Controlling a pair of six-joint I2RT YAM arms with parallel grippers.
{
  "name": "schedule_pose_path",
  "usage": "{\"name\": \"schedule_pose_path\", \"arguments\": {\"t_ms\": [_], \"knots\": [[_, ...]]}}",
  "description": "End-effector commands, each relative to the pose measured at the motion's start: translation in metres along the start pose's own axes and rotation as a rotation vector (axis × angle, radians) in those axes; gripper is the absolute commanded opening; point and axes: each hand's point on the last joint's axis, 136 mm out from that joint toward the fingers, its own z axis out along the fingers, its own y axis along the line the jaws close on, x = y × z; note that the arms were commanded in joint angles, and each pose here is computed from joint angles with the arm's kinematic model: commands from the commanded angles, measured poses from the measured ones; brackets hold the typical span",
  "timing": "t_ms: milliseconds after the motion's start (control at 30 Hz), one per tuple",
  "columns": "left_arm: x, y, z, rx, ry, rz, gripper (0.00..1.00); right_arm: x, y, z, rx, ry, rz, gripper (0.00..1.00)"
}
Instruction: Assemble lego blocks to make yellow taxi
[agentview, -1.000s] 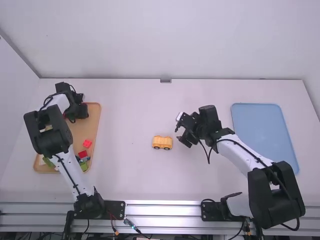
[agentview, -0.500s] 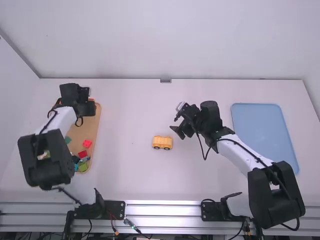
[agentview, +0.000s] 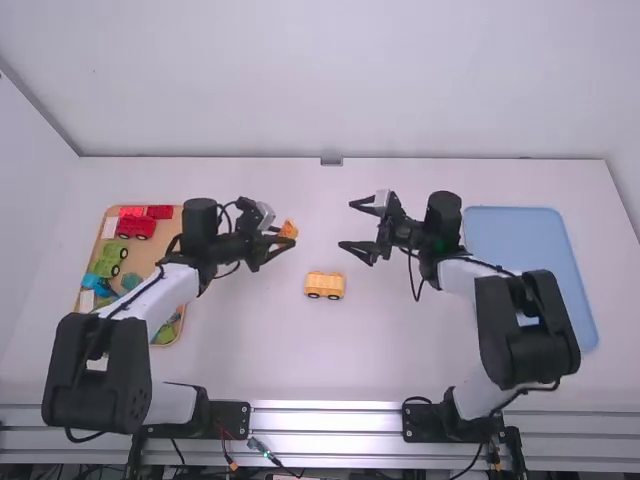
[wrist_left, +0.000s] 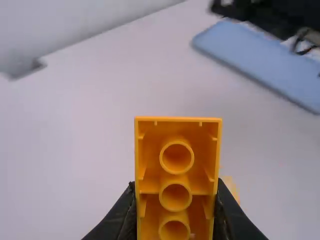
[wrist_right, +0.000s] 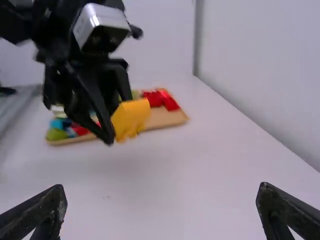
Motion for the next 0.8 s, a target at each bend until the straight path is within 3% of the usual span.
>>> {"name": "schedule_pose_path", "arguments": {"t_ms": [0,100,433,600,767], "knots": [[-0.007,-0.025,0.009,0.119,-0.04,-0.002,0.02,0.009,0.024,0.001,-0.181,-0.017,0.177,0.99],[-0.019,-0.05,0.014,0.226,-0.099,0.075,0.02,0.006,0.027,0.01,-0.207,-0.041,0.192,0.99],[-0.026,-0.069,0.02,0.29,-0.133,0.19,0.02,-0.017,0.046,0.023,-0.266,-0.08,0.219,0.99],[-0.028,-0.069,0.02,0.288,-0.141,0.194,0.02,-0.017,0.052,0.028,-0.287,-0.076,0.223,0.9],[-0.027,-0.067,0.022,0.288,-0.145,0.212,0.02,-0.025,0.055,0.037,-0.306,-0.08,0.243,0.74]]}}
